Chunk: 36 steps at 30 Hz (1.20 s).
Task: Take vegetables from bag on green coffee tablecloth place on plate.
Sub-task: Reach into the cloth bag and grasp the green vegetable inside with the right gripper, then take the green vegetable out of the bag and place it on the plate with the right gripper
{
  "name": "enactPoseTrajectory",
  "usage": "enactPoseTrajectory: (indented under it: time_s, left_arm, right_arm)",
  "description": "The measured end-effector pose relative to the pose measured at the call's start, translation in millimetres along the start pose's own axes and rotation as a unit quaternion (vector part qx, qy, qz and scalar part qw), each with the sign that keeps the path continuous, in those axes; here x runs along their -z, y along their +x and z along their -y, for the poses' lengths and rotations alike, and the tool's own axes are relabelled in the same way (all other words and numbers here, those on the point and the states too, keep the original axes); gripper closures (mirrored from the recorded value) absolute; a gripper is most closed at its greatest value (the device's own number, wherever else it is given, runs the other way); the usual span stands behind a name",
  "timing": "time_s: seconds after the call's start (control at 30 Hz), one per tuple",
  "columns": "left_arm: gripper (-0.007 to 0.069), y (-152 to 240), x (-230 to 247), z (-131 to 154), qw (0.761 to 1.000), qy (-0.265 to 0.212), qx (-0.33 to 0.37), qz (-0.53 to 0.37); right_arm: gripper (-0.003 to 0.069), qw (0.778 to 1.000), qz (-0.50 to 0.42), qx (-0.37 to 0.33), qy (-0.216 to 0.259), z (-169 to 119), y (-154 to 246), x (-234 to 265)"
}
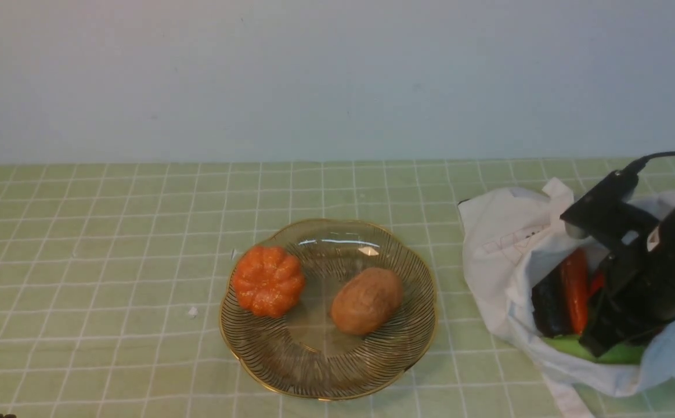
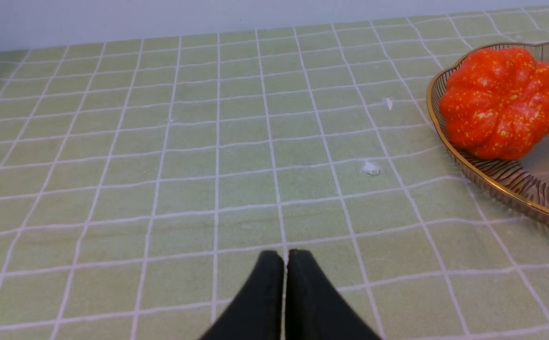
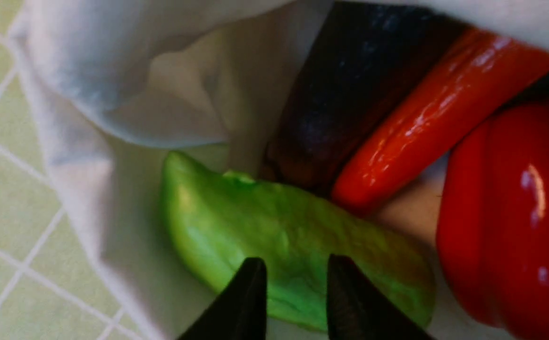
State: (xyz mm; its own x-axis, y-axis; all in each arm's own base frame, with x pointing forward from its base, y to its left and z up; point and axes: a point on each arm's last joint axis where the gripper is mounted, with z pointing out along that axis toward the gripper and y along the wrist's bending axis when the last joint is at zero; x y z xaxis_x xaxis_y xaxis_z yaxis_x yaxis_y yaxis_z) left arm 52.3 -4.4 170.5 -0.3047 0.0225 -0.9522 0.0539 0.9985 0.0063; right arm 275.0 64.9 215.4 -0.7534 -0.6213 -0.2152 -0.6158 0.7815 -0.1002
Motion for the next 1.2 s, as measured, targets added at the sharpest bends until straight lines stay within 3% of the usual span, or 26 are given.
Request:
enactPoseTrajectory:
  time_s: [0.17,0.37,0.7,0.97,1.2]
  left_arm:
    - [0.063,0.0,0.0,0.0,1.0,0.0,0.0,0.0]
    - [0.063,0.0,0.0,0.0,1.0,0.0,0.0,0.0]
    - [0.063,0.0,0.0,0.0,1.0,0.0,0.0,0.0]
    - [0.063,0.0,0.0,0.0,1.0,0.0,0.0,0.0]
    - [0.063,0.0,0.0,0.0,1.0,0.0,0.0,0.0]
  right_arm:
    - [0.0219,1.0,-0.001,-0.004,0.0,0.6,-2.3,-6.3]
    - [0.0098,1.0,-0.014,0.001,-0.006,0.1,-1.5,-10.2]
    - [0.0083,0.998,-0.05,0.012,-0.023,-0.9,1.1,-22.8]
    - [0.0083,0.998,-0.04,0.053,0.009,5.9,-2.8,-29.7]
    - [0.0109,0.998,0.028,-0.035,0.053,13.8,-15.0,-30.8]
